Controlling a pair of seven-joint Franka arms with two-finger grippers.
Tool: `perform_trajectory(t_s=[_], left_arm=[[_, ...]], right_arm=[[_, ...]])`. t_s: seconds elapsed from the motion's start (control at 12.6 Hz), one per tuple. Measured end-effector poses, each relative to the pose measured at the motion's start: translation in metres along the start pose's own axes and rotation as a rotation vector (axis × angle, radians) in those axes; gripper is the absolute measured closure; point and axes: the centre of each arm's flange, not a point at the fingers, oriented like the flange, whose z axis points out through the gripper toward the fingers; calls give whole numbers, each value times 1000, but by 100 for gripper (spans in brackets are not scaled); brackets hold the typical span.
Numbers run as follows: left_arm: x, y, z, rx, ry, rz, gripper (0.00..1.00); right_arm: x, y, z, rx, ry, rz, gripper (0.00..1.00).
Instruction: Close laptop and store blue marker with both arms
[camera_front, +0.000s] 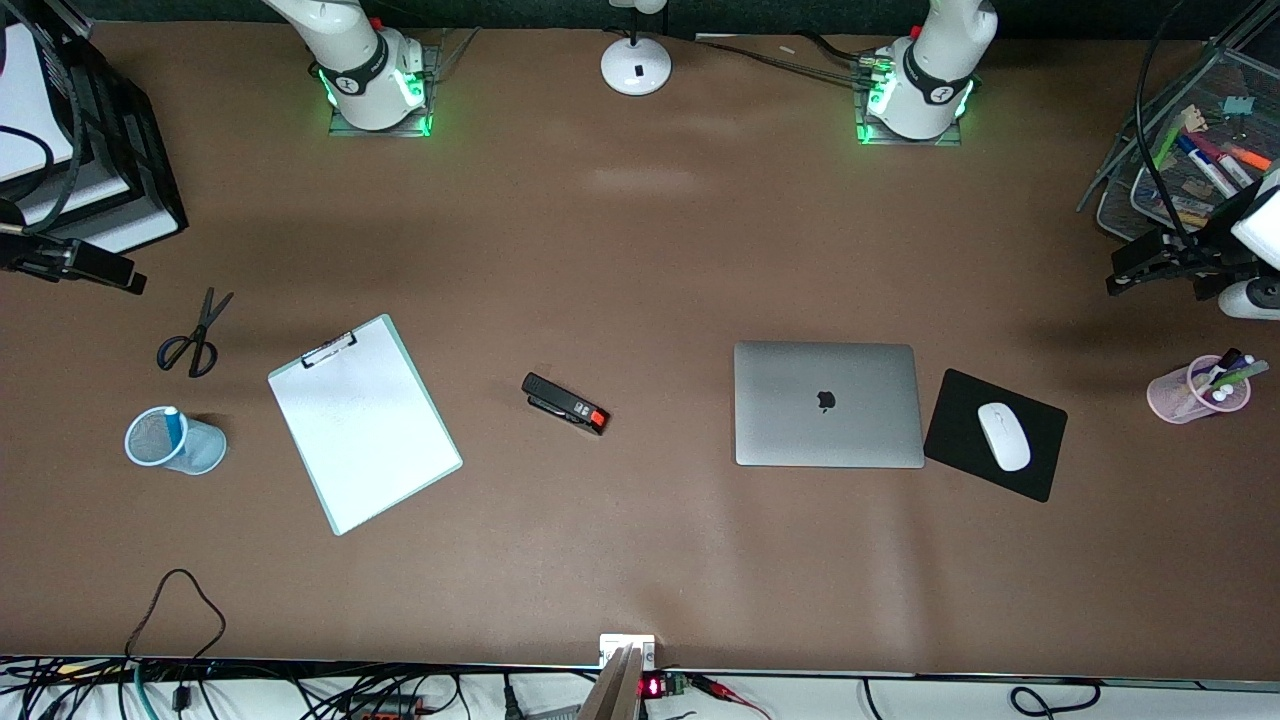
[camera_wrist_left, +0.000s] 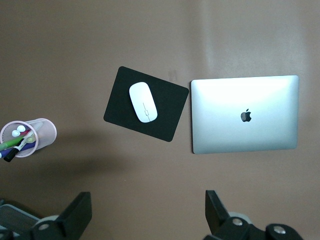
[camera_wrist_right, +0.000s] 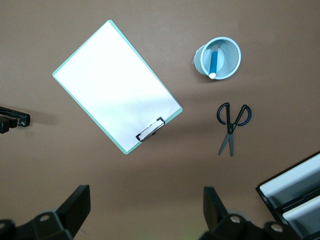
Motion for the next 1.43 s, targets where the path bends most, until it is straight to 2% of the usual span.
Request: perform_trajectory(t_s=[0.56, 1.43], left_arm=[[1, 7, -1, 0, 7, 12, 0], [2, 7, -1, 1, 11, 12, 0]], right_arm=[[-33, 9, -2, 18, 36, -39, 0], [-35, 2, -2, 18, 31, -63, 0]])
